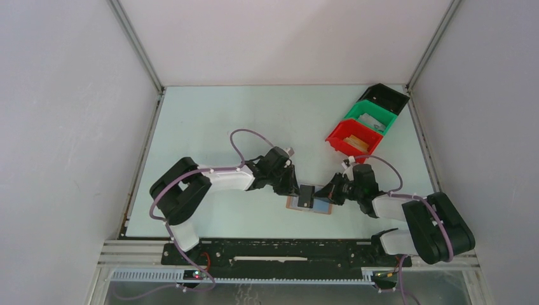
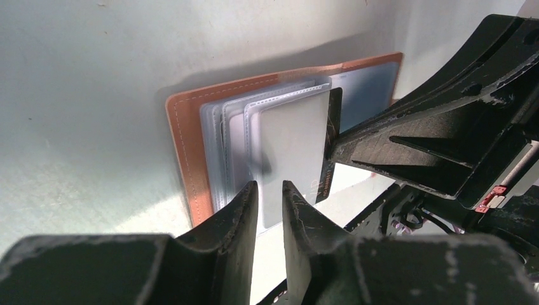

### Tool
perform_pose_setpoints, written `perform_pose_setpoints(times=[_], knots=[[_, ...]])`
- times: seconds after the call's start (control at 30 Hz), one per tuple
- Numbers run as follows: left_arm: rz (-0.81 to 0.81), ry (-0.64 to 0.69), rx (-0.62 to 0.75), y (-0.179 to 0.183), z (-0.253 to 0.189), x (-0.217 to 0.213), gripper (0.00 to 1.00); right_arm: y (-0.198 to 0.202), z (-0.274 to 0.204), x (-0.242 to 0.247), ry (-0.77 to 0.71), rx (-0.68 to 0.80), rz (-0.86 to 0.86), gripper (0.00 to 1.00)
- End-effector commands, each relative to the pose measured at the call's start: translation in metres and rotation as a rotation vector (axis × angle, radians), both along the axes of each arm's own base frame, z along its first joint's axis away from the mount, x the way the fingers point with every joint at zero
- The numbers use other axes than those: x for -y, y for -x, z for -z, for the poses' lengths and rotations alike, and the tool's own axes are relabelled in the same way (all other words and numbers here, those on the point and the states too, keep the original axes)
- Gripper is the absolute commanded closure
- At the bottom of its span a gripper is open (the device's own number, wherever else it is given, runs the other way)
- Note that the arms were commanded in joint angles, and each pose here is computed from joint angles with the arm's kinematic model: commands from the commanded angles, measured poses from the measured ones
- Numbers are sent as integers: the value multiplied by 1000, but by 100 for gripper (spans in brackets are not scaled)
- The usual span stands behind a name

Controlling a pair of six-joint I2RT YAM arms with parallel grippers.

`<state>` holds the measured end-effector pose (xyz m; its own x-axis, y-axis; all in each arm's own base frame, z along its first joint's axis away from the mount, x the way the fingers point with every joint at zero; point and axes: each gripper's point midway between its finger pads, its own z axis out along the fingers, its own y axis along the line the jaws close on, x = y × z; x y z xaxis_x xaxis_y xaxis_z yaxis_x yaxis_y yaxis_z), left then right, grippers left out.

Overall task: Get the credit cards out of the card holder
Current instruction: Remove the credit card from the card holder.

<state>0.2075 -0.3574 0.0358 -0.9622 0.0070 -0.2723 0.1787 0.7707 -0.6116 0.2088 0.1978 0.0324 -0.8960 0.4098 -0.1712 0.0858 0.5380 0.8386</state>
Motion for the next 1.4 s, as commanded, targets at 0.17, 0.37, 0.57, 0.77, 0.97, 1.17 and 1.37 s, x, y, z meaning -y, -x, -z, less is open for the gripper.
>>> perform_pose_setpoints(times=[0.17,0.37,0.57,0.77,0.97,1.17,1.37], knots=[[-29,-150,-49,5,36,-27,73,2,0,5,-7,13,-21,100],[-32,-149,-46,5,35,-28,73,6,4,13,1,9,0,100],[-24,-140,-50,6,35,-26,73,10,10,20,-3,-8,24,83],[-8,-111,16,2,17,-22,72,10,10,21,-10,-8,31,64],[41,-26,132,2,-25,-8,65,11,13,24,-1,-20,45,62],[119,97,104,11,-36,16,64,10,14,26,-3,-23,54,62],[129,126,96,10,-32,25,64,10,12,25,-7,-20,54,62]])
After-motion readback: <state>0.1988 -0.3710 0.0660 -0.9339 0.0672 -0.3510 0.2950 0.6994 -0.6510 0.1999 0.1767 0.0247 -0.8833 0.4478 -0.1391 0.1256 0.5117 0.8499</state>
